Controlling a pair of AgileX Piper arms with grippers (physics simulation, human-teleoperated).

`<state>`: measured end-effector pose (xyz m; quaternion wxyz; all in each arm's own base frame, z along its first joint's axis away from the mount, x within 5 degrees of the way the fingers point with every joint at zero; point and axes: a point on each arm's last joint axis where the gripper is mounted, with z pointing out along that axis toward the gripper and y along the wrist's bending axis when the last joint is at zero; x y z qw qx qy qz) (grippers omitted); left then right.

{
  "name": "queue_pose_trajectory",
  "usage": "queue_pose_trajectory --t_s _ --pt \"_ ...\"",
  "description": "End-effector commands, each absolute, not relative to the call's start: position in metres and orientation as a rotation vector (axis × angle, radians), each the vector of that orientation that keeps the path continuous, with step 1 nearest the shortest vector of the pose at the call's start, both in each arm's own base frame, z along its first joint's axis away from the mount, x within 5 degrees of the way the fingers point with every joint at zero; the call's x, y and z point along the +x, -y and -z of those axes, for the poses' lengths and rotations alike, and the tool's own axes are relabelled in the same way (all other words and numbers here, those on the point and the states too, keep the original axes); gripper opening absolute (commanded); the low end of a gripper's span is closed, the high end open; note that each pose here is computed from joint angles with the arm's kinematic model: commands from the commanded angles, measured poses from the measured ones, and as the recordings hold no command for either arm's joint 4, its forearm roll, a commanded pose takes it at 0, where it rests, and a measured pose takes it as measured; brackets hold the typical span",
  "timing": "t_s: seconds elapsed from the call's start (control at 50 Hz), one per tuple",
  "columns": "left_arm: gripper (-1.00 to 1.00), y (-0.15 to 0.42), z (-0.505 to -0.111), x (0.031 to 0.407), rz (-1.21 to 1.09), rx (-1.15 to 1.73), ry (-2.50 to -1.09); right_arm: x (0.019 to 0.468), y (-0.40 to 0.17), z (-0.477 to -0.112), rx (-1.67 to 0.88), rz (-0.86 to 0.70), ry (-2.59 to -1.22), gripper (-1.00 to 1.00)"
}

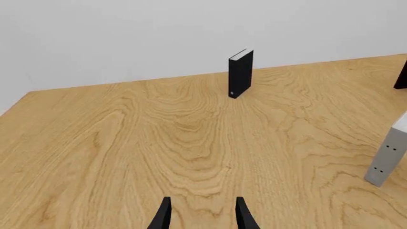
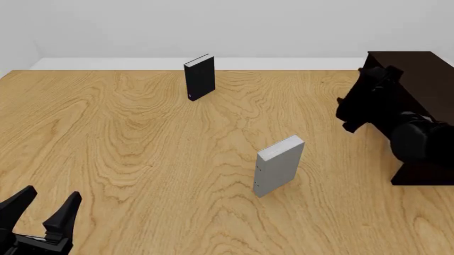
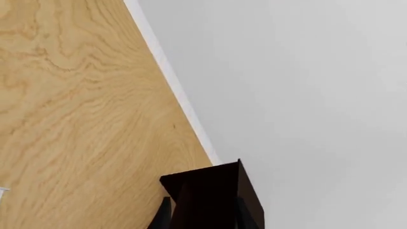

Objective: Pick up the book on the right and place it on the cabinet shelf.

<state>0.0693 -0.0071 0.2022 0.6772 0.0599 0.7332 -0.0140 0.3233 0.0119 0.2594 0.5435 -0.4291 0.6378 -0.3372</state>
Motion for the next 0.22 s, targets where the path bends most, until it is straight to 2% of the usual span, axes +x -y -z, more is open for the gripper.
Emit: queue_pose_trajectory --t_s 0.02,0.22 --pt "1.0 0.007 -0.202 0.069 0.029 0.14 -1.649 0.31 -0.019 -0.269 -1.006 0.768 -1.5 1.0" --pt "1.0 0.007 -0.202 0.07 0.028 0.141 -1.647 0.293 -0.02 -0.277 -0.983 0.752 -1.493 1.0"
